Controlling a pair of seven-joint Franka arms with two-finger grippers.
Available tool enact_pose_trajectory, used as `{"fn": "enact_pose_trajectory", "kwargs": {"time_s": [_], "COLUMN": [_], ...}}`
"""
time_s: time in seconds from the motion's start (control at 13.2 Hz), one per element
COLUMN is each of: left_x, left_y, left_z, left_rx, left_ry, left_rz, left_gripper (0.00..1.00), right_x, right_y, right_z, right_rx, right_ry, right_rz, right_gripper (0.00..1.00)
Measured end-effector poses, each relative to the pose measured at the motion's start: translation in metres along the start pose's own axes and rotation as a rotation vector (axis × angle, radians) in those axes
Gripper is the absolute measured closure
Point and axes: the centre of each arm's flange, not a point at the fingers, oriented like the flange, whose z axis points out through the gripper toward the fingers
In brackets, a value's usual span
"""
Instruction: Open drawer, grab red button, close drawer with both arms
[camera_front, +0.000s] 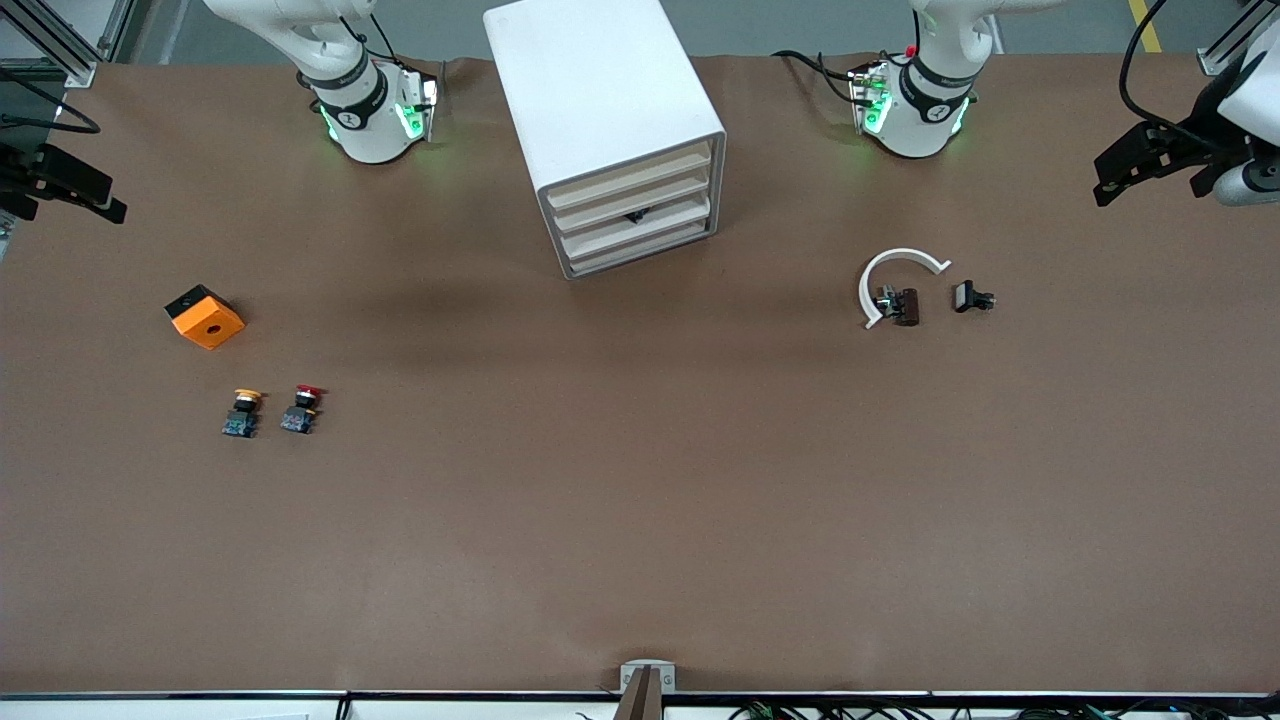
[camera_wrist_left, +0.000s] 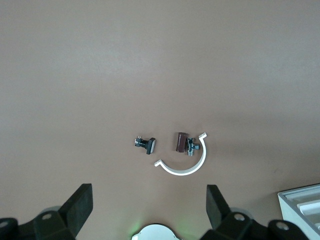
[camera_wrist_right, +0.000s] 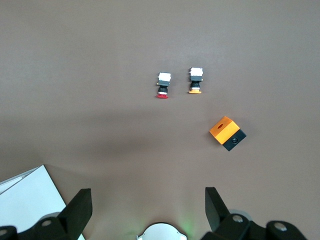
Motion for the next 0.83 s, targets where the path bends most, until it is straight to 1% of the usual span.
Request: {"fn": "enact_pose_trajectory", "kwargs": {"time_s": [0.45,0.83], "left_x": [0.002,0.003], "left_y": [-0.004,-0.007], "left_z": [-0.002,-0.014], "left_rx": [-0.002,-0.006], "left_ry": [0.012,0.036], "left_rz": [-0.009,-0.015], "left_gripper": [0.0,0.0], "right_x": [0.0,0.001], "right_y": [0.0,-0.001], "right_z": [0.0,0.0], "right_rx": [0.0,0.0], "right_ry": [0.004,0.007], "right_rz": [0.0,-0.001], "right_gripper": [0.0,0.0]}}
